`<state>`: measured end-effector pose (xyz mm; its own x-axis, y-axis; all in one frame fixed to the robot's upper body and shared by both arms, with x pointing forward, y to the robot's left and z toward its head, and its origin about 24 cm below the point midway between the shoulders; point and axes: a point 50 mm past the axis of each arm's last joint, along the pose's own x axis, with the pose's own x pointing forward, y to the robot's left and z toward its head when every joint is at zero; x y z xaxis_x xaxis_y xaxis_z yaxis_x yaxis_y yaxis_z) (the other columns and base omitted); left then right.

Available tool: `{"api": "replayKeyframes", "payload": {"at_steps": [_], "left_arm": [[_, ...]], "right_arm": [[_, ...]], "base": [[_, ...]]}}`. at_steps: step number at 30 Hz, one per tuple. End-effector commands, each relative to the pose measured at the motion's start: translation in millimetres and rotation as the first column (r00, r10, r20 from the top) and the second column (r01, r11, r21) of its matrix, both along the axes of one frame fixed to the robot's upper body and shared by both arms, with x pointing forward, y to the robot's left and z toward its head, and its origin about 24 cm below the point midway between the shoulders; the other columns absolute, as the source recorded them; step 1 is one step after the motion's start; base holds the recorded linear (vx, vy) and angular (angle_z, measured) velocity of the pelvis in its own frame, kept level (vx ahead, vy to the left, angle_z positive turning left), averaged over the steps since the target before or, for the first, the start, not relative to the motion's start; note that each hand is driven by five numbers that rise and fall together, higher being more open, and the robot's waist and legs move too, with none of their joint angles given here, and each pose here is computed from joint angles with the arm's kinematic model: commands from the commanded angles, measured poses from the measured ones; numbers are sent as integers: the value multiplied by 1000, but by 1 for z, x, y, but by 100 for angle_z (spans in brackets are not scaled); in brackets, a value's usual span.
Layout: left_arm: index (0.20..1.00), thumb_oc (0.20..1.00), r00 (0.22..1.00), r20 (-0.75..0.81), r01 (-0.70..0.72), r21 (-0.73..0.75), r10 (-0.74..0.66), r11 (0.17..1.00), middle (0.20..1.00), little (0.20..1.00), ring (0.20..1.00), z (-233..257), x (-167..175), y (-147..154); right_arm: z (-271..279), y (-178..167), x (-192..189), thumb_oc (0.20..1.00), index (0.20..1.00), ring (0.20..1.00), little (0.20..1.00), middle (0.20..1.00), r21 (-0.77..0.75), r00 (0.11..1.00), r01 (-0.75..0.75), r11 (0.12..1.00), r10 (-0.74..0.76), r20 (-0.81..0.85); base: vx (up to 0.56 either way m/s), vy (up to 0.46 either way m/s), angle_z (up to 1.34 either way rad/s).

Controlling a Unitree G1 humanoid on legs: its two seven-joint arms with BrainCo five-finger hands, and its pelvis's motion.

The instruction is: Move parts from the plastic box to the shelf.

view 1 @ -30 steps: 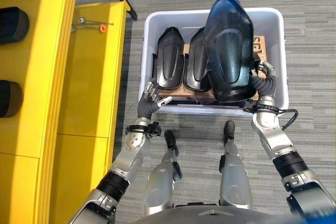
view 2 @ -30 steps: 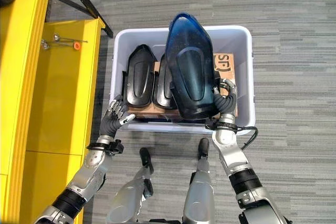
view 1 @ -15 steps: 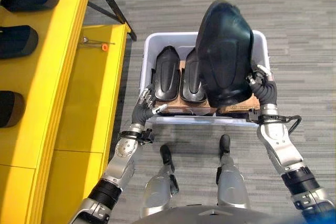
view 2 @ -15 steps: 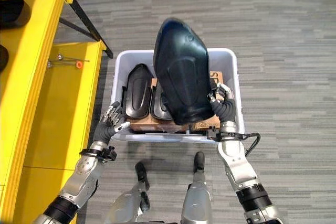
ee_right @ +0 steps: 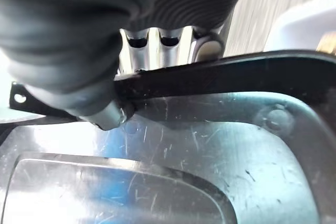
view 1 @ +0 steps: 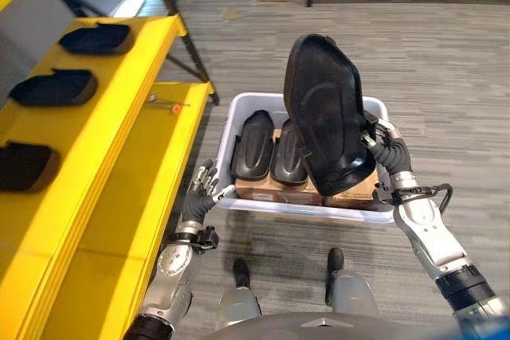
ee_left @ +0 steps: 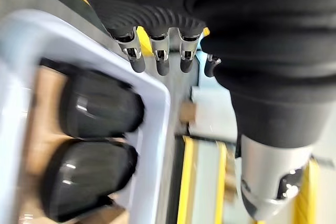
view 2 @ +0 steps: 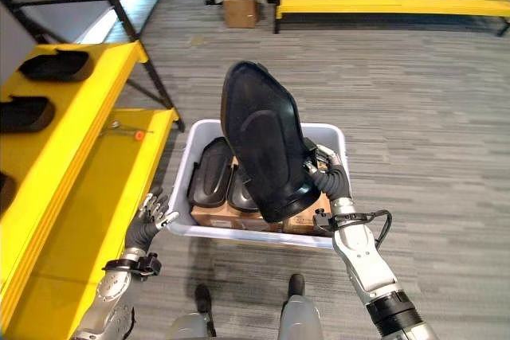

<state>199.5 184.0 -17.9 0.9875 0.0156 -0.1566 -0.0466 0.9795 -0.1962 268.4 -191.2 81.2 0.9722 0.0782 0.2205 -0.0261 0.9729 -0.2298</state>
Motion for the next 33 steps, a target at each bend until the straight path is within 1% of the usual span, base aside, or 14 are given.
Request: {"api": "replayKeyframes", "payload": {"at_steps": [1, 5, 7, 12, 15, 18, 23, 25, 28, 33], "left_arm": [[1000, 1000, 993, 117, 24, 23, -27, 999, 1000, 1000, 1000, 23, 21, 8], [1000, 1000, 987, 151, 44, 27, -48, 999, 1000, 1000, 1000, 31, 28, 4], [1000, 1000, 982, 175, 67, 33, -72, 997, 1000, 1000, 1000, 36, 33, -2], [1000, 1000, 980, 192, 50, 41, -57, 998, 1000, 1000, 1000, 41, 34, 2], [1000, 1000, 978, 203, 34, 68, -47, 997, 1000, 1000, 1000, 44, 34, 9], [1000, 1000, 972, 235, -21, 113, -6, 993, 1000, 1000, 1000, 52, 39, 18], [1000, 1000, 965, 261, -47, 164, 3, 985, 1000, 1000, 1000, 58, 44, 22], [1000, 1000, 966, 260, -56, 184, 6, 981, 1000, 1000, 1000, 58, 45, 22], [1000, 1000, 963, 268, -58, 175, 9, 983, 1000, 1000, 1000, 59, 48, 19], [1000, 1000, 964, 265, -45, 170, -2, 984, 1000, 1000, 1000, 56, 51, 12]], "right_arm": [[43, 4, 2, 200, 200, 200, 200, 200, 53, 977, -48, 997, 36, 210], [41, 1, 1, 200, 200, 200, 200, 200, 48, 979, -15, 999, 5, 203], [33, -1, -1, 200, 200, 200, 200, 200, 87, 985, 11, 996, -26, 168], [21, -5, -6, 200, 200, 200, 200, 200, 133, 991, 50, 990, -66, 116], [19, -1, -4, 200, 200, 200, 200, 200, 148, 993, 44, 988, -60, 105], [18, 14, 6, 200, 200, 200, 200, 200, 164, 995, 19, 986, -35, 98], [12, 22, 8, 200, 200, 200, 200, 200, 179, 997, 14, 984, -27, 70], [10, 25, 6, 200, 200, 200, 200, 200, 201, 998, 3, 980, -15, 59], [10, 25, 4, 200, 200, 200, 200, 200, 207, 998, -13, 978, 0, 63], [14, 23, 5, 200, 200, 200, 200, 200, 223, 996, -29, 974, 10, 85]], "base": [[-89, -80, 155], [-49, -30, 120], [39, 187, 96], [94, 185, 48], [148, 291, 49], [144, 337, 30], [101, 257, 48], [121, 259, 42], [113, 211, 40], [98, -4, 50]]}}
